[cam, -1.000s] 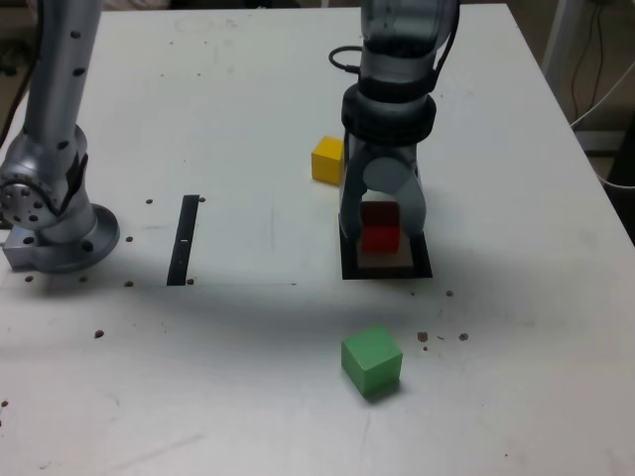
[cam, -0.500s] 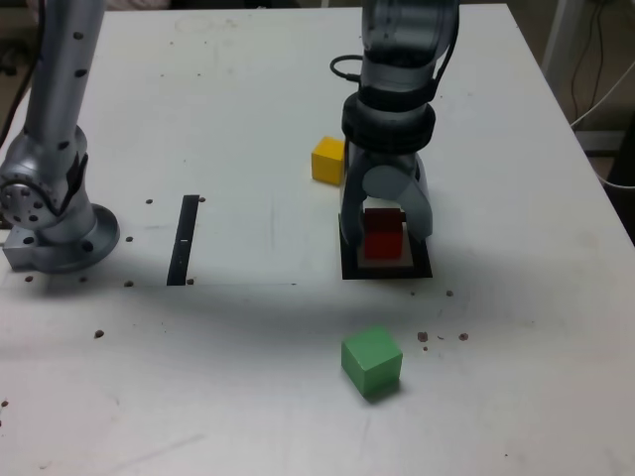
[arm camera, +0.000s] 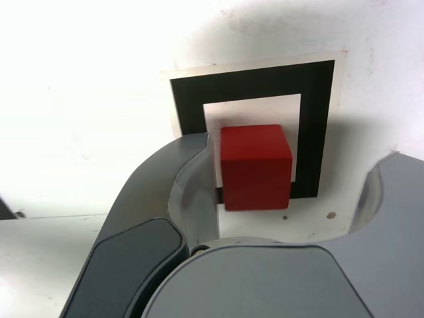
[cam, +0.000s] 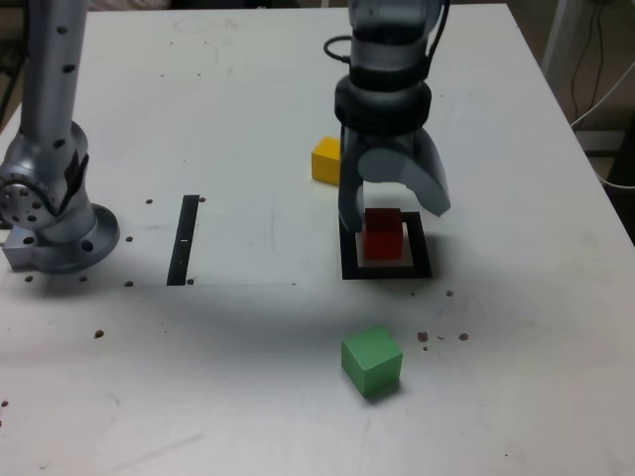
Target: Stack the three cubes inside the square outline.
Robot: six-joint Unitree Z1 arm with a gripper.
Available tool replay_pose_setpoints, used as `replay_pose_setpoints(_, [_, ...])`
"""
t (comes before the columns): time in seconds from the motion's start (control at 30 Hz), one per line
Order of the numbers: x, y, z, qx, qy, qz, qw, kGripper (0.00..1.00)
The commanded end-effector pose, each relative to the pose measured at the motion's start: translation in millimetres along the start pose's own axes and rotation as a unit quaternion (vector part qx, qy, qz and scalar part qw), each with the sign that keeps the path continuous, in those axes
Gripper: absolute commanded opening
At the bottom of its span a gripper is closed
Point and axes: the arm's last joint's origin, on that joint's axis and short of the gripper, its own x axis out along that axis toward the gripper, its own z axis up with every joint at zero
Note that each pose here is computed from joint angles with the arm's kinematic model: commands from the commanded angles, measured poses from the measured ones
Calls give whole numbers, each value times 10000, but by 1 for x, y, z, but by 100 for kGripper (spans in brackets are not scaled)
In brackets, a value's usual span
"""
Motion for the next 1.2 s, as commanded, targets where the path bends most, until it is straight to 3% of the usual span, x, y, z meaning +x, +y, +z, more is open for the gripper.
replay_pose_setpoints(0.0, [-12,0,-6,95,-84,54,9999,99])
replay_pose_setpoints(0.33, [-51,16,-33,336,-64,238,9991,99])
replay_pose_setpoints(0.67, [-56,56,-58,320,97,320,9989,99])
replay_pose_setpoints(0.9, [-50,83,-70,510,389,573,9963,99])
replay_pose_setpoints(1.17, [-27,94,-60,1126,878,718,9872,100])
